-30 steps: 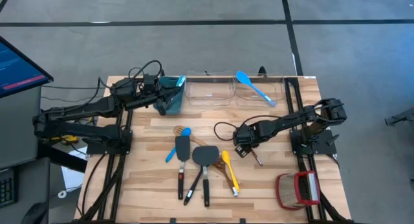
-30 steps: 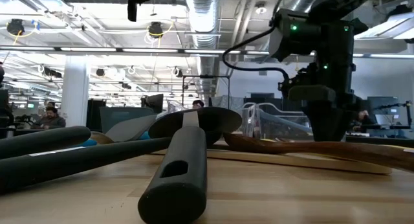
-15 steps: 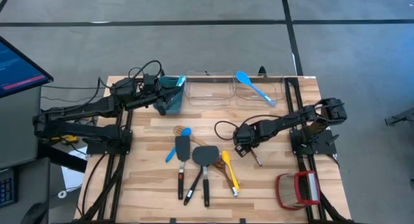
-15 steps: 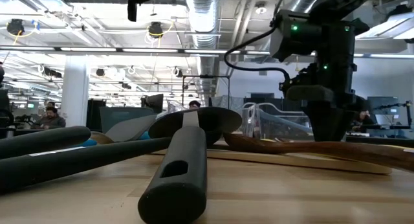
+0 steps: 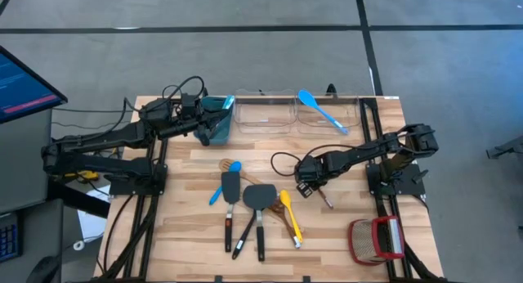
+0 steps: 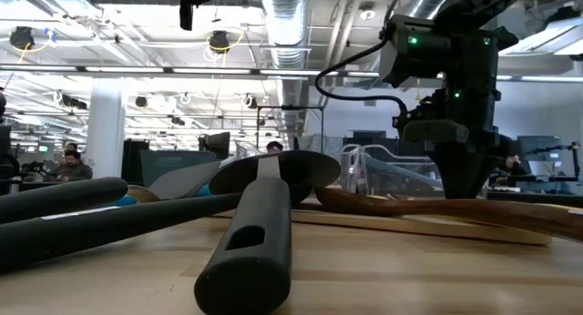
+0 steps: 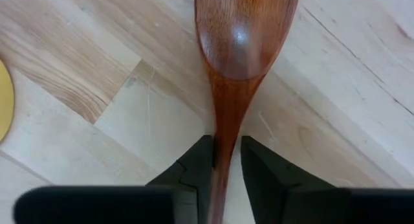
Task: Pick & Place Kitchen Items
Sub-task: Put the brown serving spoon into the right transparent bin
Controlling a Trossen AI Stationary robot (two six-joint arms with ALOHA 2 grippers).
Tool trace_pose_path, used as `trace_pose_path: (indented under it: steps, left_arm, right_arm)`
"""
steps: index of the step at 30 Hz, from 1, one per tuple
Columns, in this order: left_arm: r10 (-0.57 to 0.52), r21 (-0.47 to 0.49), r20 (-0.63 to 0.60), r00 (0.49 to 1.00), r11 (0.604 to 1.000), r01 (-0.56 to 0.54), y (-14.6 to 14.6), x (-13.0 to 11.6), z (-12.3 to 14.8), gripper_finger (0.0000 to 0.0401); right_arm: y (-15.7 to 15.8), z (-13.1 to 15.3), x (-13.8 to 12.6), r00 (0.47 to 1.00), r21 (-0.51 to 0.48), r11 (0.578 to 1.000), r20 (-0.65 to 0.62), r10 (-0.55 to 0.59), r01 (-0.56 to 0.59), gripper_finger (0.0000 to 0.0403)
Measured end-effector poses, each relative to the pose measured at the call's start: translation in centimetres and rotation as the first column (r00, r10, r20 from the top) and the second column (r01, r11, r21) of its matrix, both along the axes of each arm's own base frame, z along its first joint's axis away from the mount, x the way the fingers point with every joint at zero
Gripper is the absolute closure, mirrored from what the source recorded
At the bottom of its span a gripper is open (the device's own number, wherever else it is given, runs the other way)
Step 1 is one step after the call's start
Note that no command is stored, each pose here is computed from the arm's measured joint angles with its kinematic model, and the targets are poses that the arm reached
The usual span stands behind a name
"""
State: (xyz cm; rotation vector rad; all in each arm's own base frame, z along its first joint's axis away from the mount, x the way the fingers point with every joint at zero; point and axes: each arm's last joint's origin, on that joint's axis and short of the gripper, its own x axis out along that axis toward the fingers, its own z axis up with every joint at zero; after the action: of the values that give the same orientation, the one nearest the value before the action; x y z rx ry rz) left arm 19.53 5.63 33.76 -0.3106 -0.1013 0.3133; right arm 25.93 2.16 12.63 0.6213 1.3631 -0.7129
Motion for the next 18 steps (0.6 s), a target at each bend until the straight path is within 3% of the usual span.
trace_pose_path:
  steps: [10,18]
  left_arm:
    - [0.0,-0.001,-0.002,1.0,1.0,0.0,0.0,0.01,-0.02,0.0399]
    - [0.0,-0.003,-0.01,1.0,1.0,0.0,0.0,0.0,-0.1,0.0399]
  right_arm:
    - [0.01,0.01,-0.02,1.0,0.003,1.0,-0.004,0.016,-0.016,0.0385]
    - [0.06,0.12,-0.05,1.0,0.038,0.999,-0.002,0.029,-0.028,0.0388]
